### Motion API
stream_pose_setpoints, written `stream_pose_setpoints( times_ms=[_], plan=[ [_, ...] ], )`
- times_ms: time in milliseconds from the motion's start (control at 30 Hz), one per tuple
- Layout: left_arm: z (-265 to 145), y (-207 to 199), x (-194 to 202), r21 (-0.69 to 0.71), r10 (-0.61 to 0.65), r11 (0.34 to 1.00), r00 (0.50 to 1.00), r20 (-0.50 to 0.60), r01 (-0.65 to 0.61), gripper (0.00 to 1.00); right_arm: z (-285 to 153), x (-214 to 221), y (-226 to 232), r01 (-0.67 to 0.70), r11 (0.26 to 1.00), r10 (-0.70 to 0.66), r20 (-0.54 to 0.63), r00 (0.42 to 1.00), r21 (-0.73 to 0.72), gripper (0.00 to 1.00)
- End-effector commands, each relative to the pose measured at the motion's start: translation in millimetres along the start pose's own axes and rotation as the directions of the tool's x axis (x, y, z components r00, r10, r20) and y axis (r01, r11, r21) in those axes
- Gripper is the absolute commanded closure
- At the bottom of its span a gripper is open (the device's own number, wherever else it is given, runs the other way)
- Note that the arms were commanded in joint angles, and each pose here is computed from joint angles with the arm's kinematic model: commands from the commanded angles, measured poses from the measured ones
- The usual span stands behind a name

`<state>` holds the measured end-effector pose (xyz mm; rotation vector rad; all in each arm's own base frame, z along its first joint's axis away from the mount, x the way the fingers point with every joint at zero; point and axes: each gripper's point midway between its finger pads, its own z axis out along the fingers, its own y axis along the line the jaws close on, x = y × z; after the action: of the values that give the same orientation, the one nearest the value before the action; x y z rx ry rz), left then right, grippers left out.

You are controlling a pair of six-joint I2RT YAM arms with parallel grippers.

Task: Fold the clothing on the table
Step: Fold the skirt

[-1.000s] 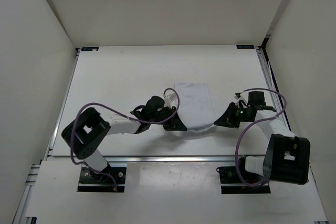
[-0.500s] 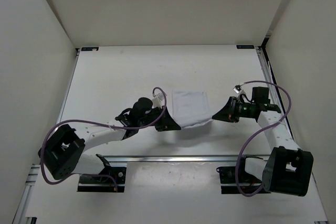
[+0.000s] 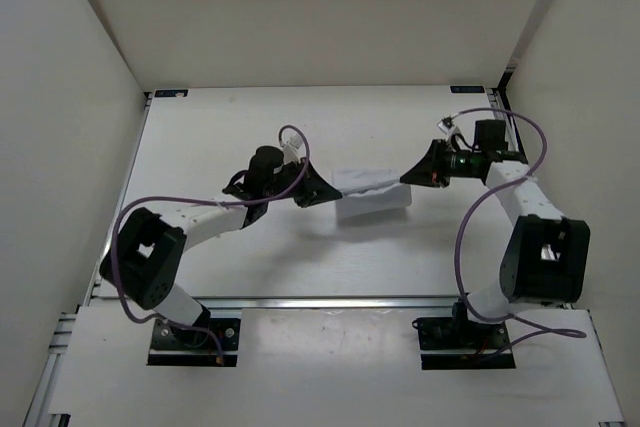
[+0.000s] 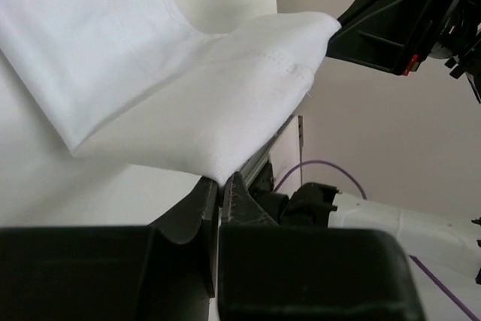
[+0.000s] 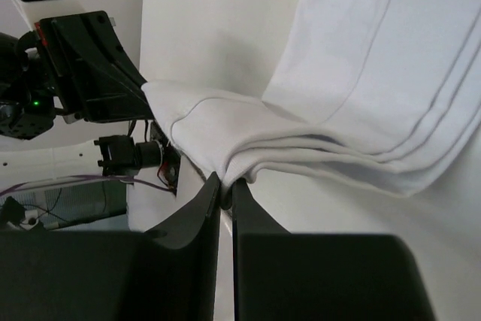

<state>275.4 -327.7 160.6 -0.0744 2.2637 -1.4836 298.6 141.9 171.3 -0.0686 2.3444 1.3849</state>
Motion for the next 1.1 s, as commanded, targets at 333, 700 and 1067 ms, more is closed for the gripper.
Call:
stream_pose_setpoints(
  times_ms=[333, 700, 1067],
  plan=[
    [51.5, 0.4, -95.1, 0.050, -0.057, 0.997, 0.995, 0.078, 0.054, 1.00, 24.0, -101.7, -21.5, 0.073, 0.997, -0.072, 0.043, 0.996, -0.025, 1.00],
    [46.4, -2.9, -58.2, 0.013, -0.082, 0.997, 0.996, 0.026, 0.082, 1.00, 1.0, -100.9, -37.8, -0.023, 1.000, 0.024, 0.056, 0.998, -0.003, 1.00],
    [-16.8, -10.6, 30.2, -0.021, -0.073, 0.997, 0.997, 0.025, 0.074, 1.00, -23.8, -28.9, -16.0, -0.005, 0.999, 0.003, 0.050, 0.999, 0.050, 1.00]
  ],
)
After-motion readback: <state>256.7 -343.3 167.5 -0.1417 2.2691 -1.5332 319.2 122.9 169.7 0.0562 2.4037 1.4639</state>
